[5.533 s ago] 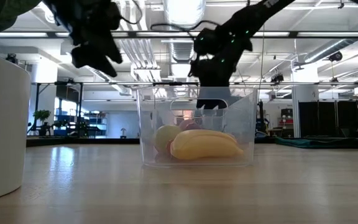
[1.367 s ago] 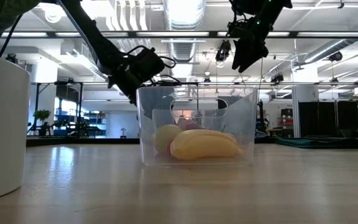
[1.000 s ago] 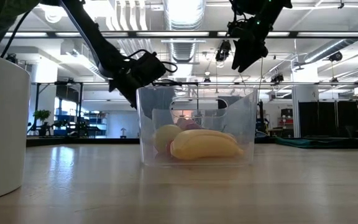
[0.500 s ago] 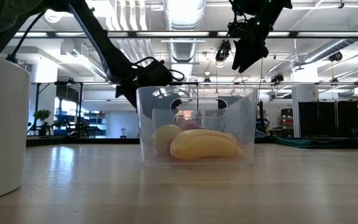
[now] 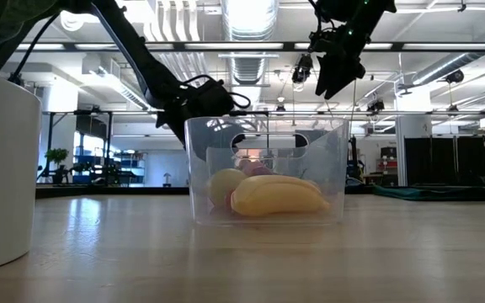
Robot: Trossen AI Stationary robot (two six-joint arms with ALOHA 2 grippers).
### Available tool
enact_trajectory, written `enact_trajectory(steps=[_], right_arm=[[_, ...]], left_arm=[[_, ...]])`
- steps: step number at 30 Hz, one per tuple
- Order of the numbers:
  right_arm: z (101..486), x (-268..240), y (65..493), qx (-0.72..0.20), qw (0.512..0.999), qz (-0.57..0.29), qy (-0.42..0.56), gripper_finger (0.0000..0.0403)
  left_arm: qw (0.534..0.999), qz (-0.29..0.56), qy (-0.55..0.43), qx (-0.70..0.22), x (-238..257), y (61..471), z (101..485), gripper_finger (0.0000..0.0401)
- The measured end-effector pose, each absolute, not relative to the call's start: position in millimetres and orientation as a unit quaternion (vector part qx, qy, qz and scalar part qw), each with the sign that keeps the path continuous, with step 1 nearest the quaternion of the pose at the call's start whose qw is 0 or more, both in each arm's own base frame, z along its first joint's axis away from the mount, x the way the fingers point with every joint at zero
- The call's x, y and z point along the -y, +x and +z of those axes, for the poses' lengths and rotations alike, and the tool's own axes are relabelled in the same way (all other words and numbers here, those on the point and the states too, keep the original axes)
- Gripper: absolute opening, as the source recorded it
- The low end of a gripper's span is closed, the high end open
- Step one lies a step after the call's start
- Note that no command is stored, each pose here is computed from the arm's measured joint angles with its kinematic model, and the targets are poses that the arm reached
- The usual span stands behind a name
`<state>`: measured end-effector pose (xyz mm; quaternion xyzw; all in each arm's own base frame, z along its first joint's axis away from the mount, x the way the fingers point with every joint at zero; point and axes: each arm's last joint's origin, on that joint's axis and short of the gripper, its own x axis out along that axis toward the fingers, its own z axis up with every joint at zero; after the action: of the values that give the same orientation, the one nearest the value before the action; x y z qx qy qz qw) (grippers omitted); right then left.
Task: Pick and placing Produce into tupperware
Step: Put the cherry into the transparent bin
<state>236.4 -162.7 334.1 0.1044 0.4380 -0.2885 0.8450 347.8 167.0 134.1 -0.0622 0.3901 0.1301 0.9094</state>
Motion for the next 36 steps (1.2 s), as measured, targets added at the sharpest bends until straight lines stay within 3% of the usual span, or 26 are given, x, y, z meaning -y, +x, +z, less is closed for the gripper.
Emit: enact_trajectory(steps=[9, 15, 19, 22, 26, 29, 36], right_arm=[[334, 162, 237, -0.435, 0.845, -0.286, 0.12, 0.0239], [327, 160, 236, -0.443, 0.845, -0.268, 0.131, 0.0239], [318, 160, 236, -0.453, 0.84, -0.266, 0.134, 0.0242], [311, 159, 235, -0.465, 0.835, -0.262, 0.133, 0.0241], [305, 159, 234, -0.479, 0.833, -0.25, 0.117, 0.024], [303, 158, 233, -0.487, 0.834, -0.239, 0.1, 0.024], [305, 158, 233, -0.481, 0.834, -0.246, 0.11, 0.0242]], left_arm=[[0.913, 0.131, -0.06, -0.382, -167, 347, 144, 0.006], [0.924, 0.106, -0.06, -0.363, -150, 329, 201, 0.0059], [0.952, -0.023, -0.086, -0.294, -129, 311, 250, 0.0058], [0.944, -0.131, -0.147, -0.265, -110, 302, 270, 0.0058], [0.894, -0.159, -0.246, -0.338, -83, 302, 260, 0.0061], [0.875, -0.16, -0.256, -0.379, -55, 315, 245, 0.0065], [0.896, -0.068, -0.248, -0.362, -19, 354, 229, 0.0068]])
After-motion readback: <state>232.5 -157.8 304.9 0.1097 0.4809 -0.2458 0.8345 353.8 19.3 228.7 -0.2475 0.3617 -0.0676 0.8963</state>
